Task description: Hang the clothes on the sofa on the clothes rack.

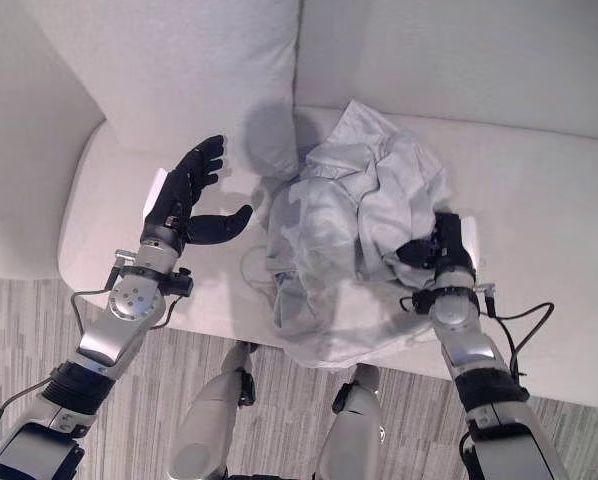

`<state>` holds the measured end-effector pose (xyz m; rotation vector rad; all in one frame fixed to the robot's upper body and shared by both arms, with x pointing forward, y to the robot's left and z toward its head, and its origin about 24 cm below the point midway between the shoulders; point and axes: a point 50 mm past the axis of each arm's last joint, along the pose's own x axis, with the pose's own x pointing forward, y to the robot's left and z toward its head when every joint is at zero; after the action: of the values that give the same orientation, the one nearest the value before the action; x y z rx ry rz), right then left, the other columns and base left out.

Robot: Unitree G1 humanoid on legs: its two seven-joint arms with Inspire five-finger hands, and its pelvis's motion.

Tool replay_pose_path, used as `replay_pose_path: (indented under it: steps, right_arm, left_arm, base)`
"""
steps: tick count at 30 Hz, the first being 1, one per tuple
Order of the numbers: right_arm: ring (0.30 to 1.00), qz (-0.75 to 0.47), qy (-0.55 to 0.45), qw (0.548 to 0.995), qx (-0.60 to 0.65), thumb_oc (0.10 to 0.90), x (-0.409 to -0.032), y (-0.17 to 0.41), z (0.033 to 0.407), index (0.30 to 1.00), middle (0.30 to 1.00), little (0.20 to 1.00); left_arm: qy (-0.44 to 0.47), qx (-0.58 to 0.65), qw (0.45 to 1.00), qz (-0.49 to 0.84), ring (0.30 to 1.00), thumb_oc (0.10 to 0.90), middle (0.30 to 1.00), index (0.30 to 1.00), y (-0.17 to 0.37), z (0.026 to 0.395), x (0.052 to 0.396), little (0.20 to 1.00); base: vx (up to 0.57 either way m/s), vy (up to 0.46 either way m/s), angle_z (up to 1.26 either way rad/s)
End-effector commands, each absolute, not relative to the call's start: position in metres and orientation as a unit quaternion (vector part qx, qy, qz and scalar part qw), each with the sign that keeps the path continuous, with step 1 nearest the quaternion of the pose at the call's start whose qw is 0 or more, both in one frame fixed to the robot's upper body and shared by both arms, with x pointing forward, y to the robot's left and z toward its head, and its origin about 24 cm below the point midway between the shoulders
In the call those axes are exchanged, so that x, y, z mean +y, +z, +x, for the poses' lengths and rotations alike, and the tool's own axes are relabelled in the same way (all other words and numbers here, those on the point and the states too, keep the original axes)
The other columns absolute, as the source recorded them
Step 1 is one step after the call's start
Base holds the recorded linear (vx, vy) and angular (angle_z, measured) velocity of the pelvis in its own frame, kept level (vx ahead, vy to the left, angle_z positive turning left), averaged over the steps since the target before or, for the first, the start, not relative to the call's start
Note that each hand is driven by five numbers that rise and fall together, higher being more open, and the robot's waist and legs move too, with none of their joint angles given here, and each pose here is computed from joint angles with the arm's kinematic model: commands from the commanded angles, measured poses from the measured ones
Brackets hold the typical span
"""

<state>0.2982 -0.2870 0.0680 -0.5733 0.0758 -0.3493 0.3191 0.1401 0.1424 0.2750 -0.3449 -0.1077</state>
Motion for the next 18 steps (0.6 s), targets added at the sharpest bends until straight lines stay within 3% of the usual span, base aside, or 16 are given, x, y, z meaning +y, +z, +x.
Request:
replay_pose_path:
  steps: [1, 10, 18]
  right_arm:
    - [0.3, -0.291, -0.182, 0.939, 0.026, 0.4, -0.294, 0.063, 0.28, 0.3, 0.3, 0.3]
    - [0.3, -0.282, -0.257, 0.918, 0.109, 0.4, -0.328, 0.026, 0.23, 0.3, 0.3, 0.3]
    - [0.3, -0.282, -0.291, 0.909, 0.101, 0.4, -0.342, 0.033, 0.222, 0.3, 0.3, 0.3]
  left_arm:
    - [-0.037, -0.232, 0.958, 0.167, 0.9, 0.8, 0.9, 0.9, 0.168, 0.324, 0.144, 0.9]
    - [-0.032, -0.232, 0.95, 0.205, 0.9, 0.8, 0.9, 0.9, 0.175, 0.331, 0.149, 0.9]
    - [-0.049, -0.222, 0.943, 0.241, 0.9, 0.8, 0.9, 0.9, 0.173, 0.338, 0.144, 0.9]
  base:
    - [0.02, -0.097, -0.16]
    - [-0.01, -0.052, -0.22]
    - [-0.02, -0.04, -0.16]
